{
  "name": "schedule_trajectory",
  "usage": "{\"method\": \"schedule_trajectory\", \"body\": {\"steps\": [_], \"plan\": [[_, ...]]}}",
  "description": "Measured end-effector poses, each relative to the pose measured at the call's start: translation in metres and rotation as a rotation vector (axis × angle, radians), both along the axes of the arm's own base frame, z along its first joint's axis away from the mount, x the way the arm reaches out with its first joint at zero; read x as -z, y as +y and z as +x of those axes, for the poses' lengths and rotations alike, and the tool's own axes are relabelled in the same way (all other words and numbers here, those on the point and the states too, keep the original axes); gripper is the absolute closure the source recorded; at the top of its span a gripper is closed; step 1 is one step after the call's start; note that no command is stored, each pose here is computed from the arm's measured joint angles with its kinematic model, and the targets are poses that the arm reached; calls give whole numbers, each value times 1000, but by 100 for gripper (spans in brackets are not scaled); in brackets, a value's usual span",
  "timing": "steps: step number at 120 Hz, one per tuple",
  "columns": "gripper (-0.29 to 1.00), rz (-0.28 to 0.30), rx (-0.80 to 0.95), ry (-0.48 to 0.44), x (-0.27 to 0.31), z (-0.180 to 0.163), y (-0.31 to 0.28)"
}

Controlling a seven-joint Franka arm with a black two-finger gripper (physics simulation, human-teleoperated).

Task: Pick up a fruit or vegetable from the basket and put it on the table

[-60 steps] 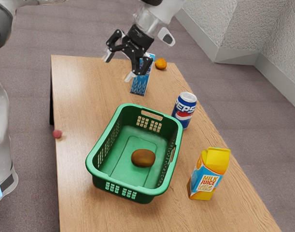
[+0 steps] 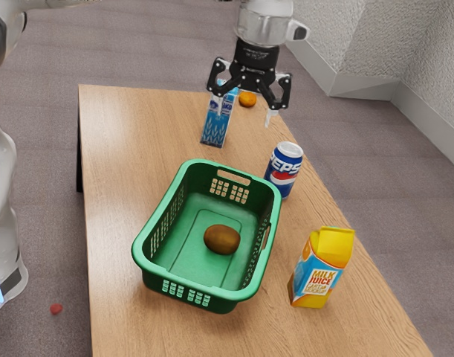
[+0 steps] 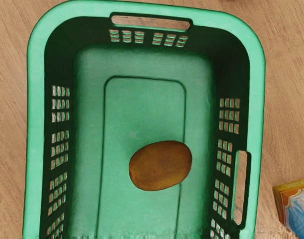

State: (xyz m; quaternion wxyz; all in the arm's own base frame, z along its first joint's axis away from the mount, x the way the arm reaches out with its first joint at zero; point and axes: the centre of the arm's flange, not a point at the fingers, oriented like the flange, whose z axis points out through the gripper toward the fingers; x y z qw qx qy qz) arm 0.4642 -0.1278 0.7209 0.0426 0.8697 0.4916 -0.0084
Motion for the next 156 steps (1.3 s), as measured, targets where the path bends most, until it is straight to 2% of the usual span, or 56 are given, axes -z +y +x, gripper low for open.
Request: {"method": "schedule_trajectory", "body": {"steps": [5, 11, 19, 28, 46, 84, 107, 124, 156], "plan": [[0, 5, 71, 12, 13, -7, -16], [0, 16, 129, 30, 41, -31, -23], [0, 20, 211, 16, 68, -56, -37], [0, 21, 292, -8, 90, -66, -50], [0, 18, 439, -71, 103, -56, -58], [1, 36, 644, -23, 176, -59, -60], [1, 37, 732, -35, 190, -60, -65], [2, 38, 753, -34, 201, -56, -56], [1, 37, 703, -19, 214, -23, -10]]}}
